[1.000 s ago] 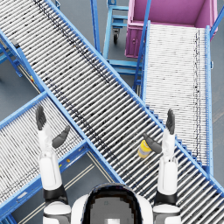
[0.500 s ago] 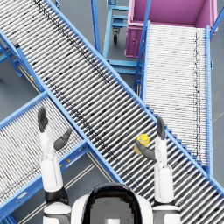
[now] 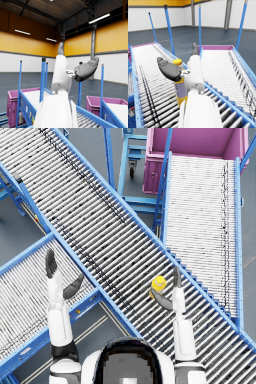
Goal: Pick up the oil and place it on the left assembly line, put the cola on the right, and keep Sprite still
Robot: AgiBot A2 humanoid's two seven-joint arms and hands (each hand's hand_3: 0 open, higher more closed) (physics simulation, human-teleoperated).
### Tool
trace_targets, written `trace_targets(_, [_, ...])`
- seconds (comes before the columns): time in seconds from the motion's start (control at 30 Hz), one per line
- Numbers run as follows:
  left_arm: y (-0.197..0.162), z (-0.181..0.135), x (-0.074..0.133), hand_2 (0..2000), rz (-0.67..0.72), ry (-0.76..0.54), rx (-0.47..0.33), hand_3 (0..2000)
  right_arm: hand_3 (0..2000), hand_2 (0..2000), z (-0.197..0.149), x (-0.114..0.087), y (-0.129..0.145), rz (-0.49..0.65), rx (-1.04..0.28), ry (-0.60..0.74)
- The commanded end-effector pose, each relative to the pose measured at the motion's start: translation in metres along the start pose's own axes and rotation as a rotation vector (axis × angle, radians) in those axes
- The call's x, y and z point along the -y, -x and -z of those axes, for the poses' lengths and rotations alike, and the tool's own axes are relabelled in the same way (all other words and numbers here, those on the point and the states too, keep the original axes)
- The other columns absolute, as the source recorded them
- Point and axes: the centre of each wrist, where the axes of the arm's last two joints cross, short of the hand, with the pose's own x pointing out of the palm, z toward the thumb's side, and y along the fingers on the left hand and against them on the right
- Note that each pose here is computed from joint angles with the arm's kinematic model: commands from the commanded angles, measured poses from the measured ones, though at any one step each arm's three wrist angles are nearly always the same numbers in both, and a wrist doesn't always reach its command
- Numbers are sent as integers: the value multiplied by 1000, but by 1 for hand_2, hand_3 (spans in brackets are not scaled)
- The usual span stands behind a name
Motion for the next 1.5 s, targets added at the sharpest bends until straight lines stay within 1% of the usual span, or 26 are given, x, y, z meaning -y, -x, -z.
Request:
trace_targets(0.03, [0,0,0,0,0,1,1,0,0,0,16,3,-3,-9,8,-57])
trace_targets(0.1, [-1,1,-4,0,8,-3,2,0,0,0,25,6,-4,-10,13,-87])
trace_targets(0.17, [-1,2,-1,0,3,6,4,0,0,0,34,10,-7,-16,20,-117])
trace_targets(0.2, [1,1,-5,0,0,-2,0,0,0,0,37,13,-8,-15,23,-128])
trace_targets(0.23, [-1,3,-2,0,2,7,4,0,0,0,43,17,-8,-13,26,-146])
trace_targets(0.37, [2,3,-9,0,-6,0,-2,0,0,0,53,31,-15,-26,38,-174])
trace_targets(0.43, [3,5,-9,0,-11,5,-2,0,0,0,64,38,-16,-21,42,-211])
trace_targets(0.47, [2,5,-5,0,-9,12,1,0,0,0,69,40,-17,-23,44,-231])
trace_targets(0.5, [4,5,-11,0,-13,4,-3,0,0,0,74,43,-21,-35,45,-249])
trace_targets(0.63, [3,9,-11,0,-12,19,1,0,0,0,91,57,-22,-21,51,-312])
trace_targets(0.67, [3,10,-8,0,-15,24,3,0,0,0,94,61,-23,-23,52,-328])
trace_targets(0.7, [3,11,-11,0,-13,24,3,0,0,0,99,62,-24,-22,52,-345])
trace_targets(0.8, [3,12,-8,0,-16,34,5,0,0,0,97,72,-28,-31,55,-340])
trace_targets(0.83, [5,12,-10,0,-20,31,3,0,327,1361,97,72,-28,-30,56,-340])
trace_targets(0.87, [6,11,-11,0,-24,27,2,0,653,2000,95,71,-29,-52,63,-329])
trace_targets(0.9, [6,12,-10,0,-25,30,3,0,980,2000,100,63,-27,-41,59,-348])
trace_targets(0.93, [4,14,-8,0,-22,40,6,0,1307,2000,92,73,-30,-45,61,-318])
trace_targets(1.0, [5,14,-8,0,-24,41,6,0,1960,2000,90,75,-33,-50,56,-316])
trace_targets(1.07, [6,10,-9,0,-27,23,4,0,2000,2000,84,75,-32,-22,60,-297])
trace_targets(1.1, [4,11,-8,0,-21,27,7,0,2000,2000,72,77,-34,-27,65,-250])
trace_targets(1.2, [-4,15,-4,0,4,51,21,0,2000,2000,2,94,-37,-46,90,9])
trace_targets(1.27, [-6,18,-1,0,9,62,26,0,2000,2000,-27,100,-41,-123,98,134])
trace_targets(1.33, [-10,16,1,0,22,59,32,0,2000,2000,-44,106,-44,-144,104,193])
trace_targets(1.37, [-12,19,3,0,28,72,37,0,2000,2000,-50,105,-44,-343,-144,192])
trace_targets(1.4, [-16,20,4,0,42,80,43,0,2000,2000,-62,108,-48,-210,52,254])
trace_targets(1.5, [-31,25,8,0,95,104,68,0,2000,2000,-85,114,-58,-238,64,335])
